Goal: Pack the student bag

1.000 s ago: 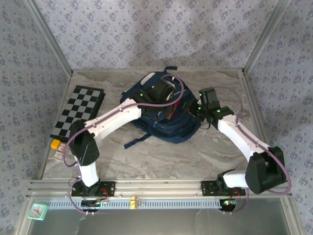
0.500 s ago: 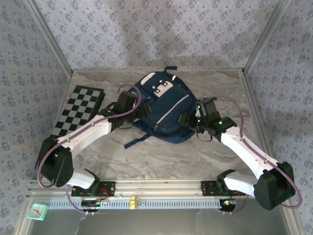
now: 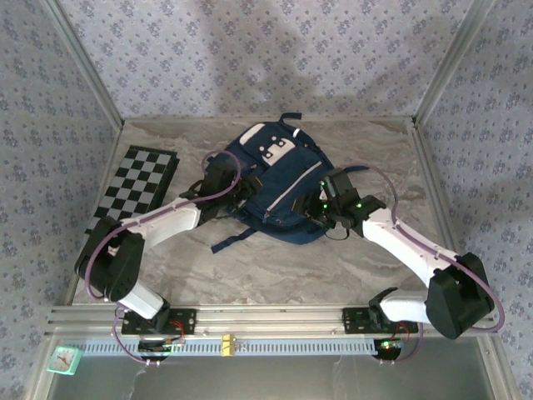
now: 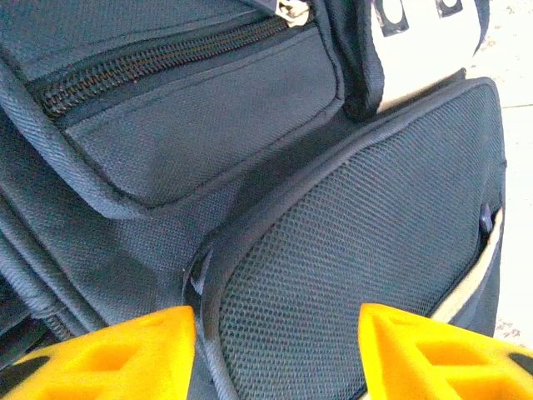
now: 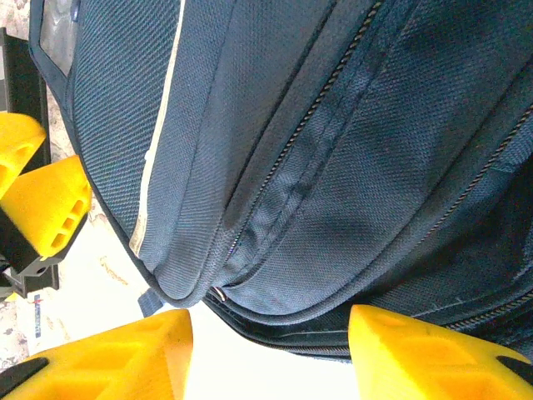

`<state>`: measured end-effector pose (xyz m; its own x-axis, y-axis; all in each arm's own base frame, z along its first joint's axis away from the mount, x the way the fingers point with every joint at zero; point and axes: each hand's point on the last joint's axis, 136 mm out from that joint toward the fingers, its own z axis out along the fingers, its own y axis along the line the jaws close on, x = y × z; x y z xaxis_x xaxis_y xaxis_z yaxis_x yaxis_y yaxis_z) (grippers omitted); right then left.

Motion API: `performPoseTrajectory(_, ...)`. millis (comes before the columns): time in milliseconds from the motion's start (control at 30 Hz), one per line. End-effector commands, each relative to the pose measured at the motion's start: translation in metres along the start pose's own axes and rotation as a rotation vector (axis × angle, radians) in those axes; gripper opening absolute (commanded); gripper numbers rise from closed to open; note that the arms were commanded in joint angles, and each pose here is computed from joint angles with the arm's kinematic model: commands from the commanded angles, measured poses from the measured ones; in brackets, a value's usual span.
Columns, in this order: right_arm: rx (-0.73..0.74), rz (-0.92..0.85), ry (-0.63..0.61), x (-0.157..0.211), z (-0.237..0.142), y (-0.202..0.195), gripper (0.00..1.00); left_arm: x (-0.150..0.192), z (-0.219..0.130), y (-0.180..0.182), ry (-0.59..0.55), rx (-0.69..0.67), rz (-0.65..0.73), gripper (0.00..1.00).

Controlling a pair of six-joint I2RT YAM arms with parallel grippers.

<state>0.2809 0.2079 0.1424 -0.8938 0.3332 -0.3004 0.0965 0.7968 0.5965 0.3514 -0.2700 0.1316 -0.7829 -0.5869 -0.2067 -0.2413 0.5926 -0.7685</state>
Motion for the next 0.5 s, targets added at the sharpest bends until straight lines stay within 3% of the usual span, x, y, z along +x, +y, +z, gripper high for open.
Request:
performPoseTrajectory(0,-0.005,0.0,-0.023,-0.006,-0.003,0.008,0.54,0.0,0.006,-0.002,-0.005,0.036,-0.056,0.48)
performPoseTrajectory(267,0.008,-0.002,-0.033,-0.01,-0.002,0.004,0.54,0.01,0.021,0.008,0.013,-0.003,-0.105,0.46)
performPoseTrajectory(467,0.03,-0.025,-0.036,-0.021,-0.001,0.002,0.55,0.02,0.03,-0.012,0.035,0.041,-0.104,0.24)
